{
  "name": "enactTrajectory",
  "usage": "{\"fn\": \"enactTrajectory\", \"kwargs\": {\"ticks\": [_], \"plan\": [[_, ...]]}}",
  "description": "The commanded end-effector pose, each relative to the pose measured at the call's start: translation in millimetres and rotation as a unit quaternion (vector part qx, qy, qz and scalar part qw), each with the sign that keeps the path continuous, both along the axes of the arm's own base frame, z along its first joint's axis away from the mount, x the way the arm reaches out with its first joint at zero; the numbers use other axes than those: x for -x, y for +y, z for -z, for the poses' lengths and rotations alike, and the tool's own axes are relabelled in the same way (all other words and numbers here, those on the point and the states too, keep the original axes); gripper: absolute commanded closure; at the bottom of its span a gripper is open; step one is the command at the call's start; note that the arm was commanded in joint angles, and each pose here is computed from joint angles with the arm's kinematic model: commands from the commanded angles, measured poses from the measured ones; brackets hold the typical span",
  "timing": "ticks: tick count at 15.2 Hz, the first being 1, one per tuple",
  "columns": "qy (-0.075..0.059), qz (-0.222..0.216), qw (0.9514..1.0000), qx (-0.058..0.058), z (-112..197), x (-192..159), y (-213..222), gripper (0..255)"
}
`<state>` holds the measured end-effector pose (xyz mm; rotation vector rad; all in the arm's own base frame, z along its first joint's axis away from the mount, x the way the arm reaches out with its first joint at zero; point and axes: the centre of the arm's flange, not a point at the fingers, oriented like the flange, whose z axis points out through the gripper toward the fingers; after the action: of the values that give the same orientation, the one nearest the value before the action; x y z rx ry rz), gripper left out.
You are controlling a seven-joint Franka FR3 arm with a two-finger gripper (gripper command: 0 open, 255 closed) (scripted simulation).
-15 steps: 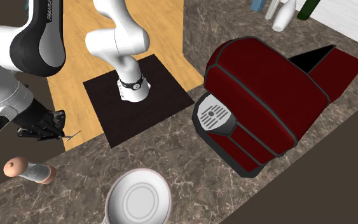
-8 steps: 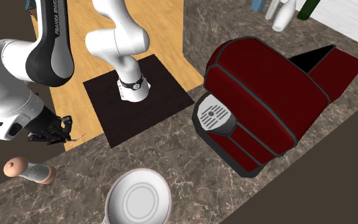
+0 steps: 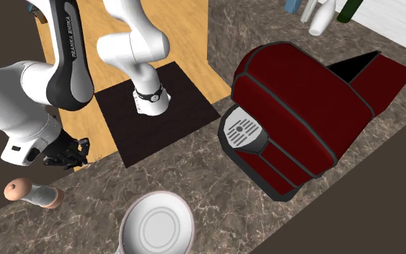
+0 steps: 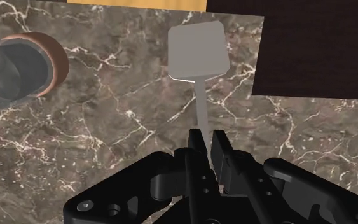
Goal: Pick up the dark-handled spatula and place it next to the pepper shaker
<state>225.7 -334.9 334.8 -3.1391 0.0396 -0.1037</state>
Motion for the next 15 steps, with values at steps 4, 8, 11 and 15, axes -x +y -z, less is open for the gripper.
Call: {"fn": "enactTrajectory", "kwargs": {"ticks": [4, 8, 11, 15], "plan": [[0.0, 0.0, 1.0, 0.0, 27.3, -0.3, -0.9, 255], [0.0, 0.0, 1.0, 0.0, 48.4, -0.3, -0.9, 255], [0.0, 0.0, 1.0, 0.0, 64.3, -0.3, -0.9, 255], [0.0, 0.0, 1.0, 0.0, 85.4, -0.3, -0.9, 255]]}}
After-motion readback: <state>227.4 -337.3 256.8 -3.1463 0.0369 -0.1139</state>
